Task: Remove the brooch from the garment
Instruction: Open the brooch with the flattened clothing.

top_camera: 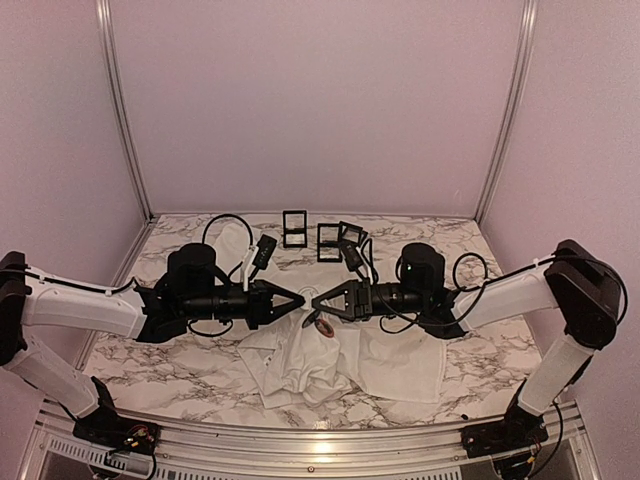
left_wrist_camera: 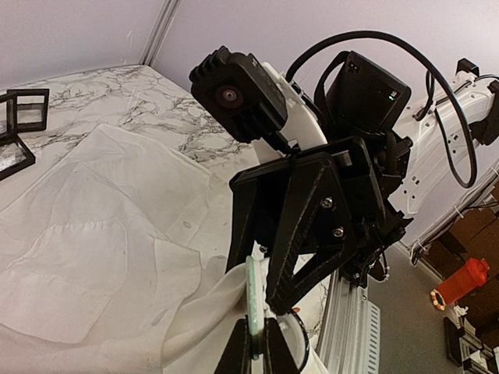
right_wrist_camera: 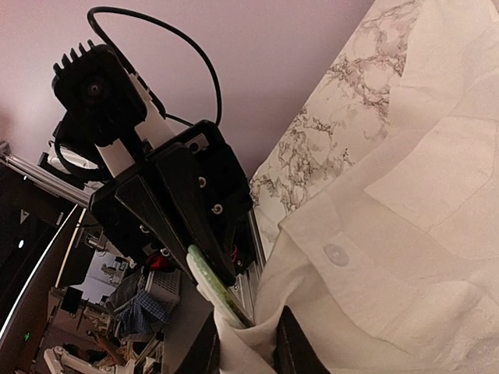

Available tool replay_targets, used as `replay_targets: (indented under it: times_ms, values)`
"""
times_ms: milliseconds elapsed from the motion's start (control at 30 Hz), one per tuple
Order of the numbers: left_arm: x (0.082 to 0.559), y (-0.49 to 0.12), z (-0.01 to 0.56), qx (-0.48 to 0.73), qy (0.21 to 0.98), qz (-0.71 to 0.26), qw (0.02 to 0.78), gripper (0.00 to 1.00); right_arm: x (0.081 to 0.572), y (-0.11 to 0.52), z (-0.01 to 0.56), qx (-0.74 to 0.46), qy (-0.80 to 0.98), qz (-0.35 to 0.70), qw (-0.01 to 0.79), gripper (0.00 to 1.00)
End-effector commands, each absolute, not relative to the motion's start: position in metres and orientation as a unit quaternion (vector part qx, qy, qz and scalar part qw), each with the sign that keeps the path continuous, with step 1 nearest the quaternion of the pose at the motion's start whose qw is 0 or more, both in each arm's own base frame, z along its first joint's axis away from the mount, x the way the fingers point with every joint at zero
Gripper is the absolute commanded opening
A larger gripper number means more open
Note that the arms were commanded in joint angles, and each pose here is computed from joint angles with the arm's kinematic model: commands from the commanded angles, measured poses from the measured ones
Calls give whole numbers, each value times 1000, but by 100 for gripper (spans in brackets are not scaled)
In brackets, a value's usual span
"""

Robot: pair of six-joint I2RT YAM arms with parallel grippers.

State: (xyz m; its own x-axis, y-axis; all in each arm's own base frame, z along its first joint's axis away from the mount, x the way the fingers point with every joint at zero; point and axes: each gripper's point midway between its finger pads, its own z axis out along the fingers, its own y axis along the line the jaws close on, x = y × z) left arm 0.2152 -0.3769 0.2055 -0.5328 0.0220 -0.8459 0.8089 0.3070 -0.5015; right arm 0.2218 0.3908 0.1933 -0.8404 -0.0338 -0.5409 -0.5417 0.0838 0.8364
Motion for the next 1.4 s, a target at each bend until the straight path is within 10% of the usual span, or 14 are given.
replay_targets:
  times_ms: [0,633,1367]
  values:
    - [201,-387,227,323,682,-526,392,0,228,393,193,-196,706,650,201,19]
    - [189,-401,216,366,689,-500,375,0,233,397,190,-199,716,639,199,12]
    - [218,-388,187,297,760,-465,344,0,240,382,193,-251,748,549,275,37]
